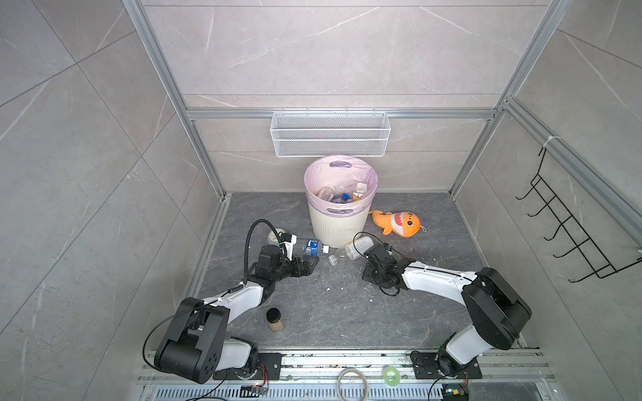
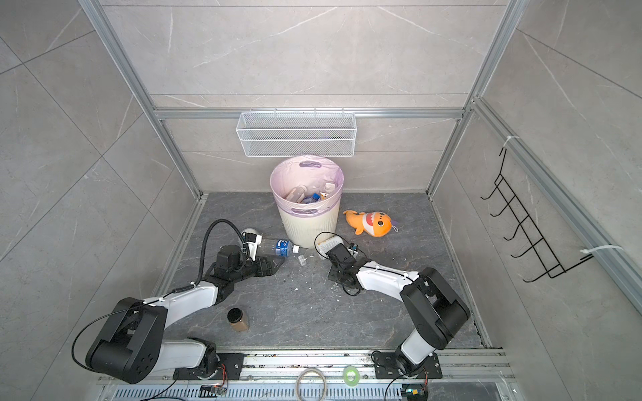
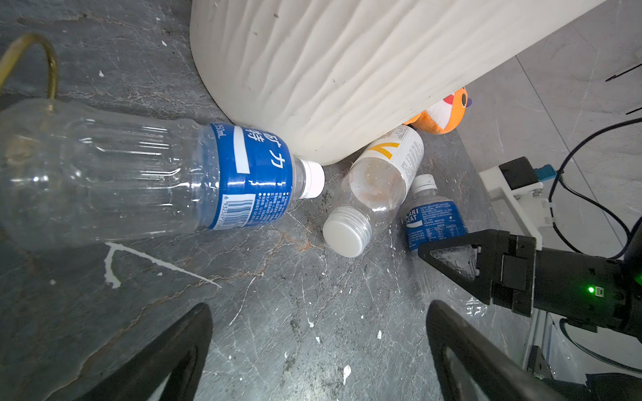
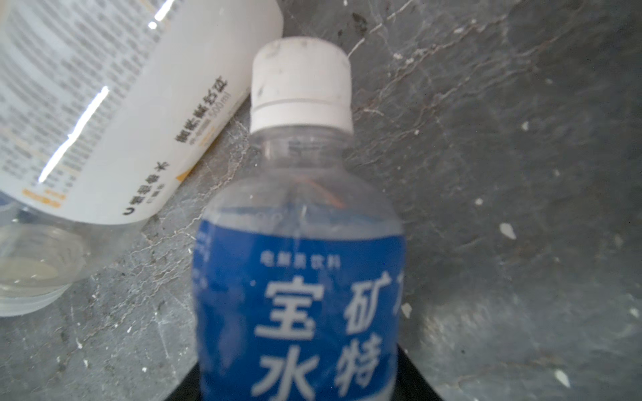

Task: Throw the plastic bottles in the bin
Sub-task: 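Close the right gripper on the blue-labelled bottle and lift it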

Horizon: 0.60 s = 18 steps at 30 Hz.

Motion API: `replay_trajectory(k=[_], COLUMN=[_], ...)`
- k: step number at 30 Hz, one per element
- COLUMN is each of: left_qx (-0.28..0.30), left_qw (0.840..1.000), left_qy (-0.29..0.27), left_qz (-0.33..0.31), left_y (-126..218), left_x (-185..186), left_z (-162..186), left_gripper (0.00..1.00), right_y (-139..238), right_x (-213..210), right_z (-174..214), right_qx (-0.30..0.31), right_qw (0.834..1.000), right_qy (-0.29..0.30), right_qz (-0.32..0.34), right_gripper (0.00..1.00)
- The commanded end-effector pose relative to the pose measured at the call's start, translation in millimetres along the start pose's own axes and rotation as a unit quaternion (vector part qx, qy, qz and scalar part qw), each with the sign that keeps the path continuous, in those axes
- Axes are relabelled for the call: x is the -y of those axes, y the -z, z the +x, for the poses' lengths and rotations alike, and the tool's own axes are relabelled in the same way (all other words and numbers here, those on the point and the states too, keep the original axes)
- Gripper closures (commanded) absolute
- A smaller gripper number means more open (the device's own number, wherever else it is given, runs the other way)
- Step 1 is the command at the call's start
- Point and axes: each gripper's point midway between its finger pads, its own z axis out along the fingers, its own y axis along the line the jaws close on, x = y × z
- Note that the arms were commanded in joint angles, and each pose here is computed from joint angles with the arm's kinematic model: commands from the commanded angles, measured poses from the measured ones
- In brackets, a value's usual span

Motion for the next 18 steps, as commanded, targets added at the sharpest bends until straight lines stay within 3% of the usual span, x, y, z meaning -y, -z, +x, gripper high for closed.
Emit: replay_trajectory(k=[1,10,18], left_qx=[0.020,0.016,0.011], left_qw=[0.999,0.999,0.999], left_qy=[-0.017,-0.014,-0.015], left_qz=[0.028,0.029,0.036], left_y=[-1,-3,-5], left_x=[16,15,18], left_z=[-19,-18,-17], left_gripper=[0.02,0.02,0.02], right_y=[12,48,88], right_x=[3,9,-1], right_z=[-3,3,16], right_qx=[0.016,0.064,0.136], right_qw=[1.000,0.993,0.971], right_qy=[0.020,0.086,0.190], right_qz=[-0.010,-0.044,-0.039], right_gripper=[0.49,0.51,0.51])
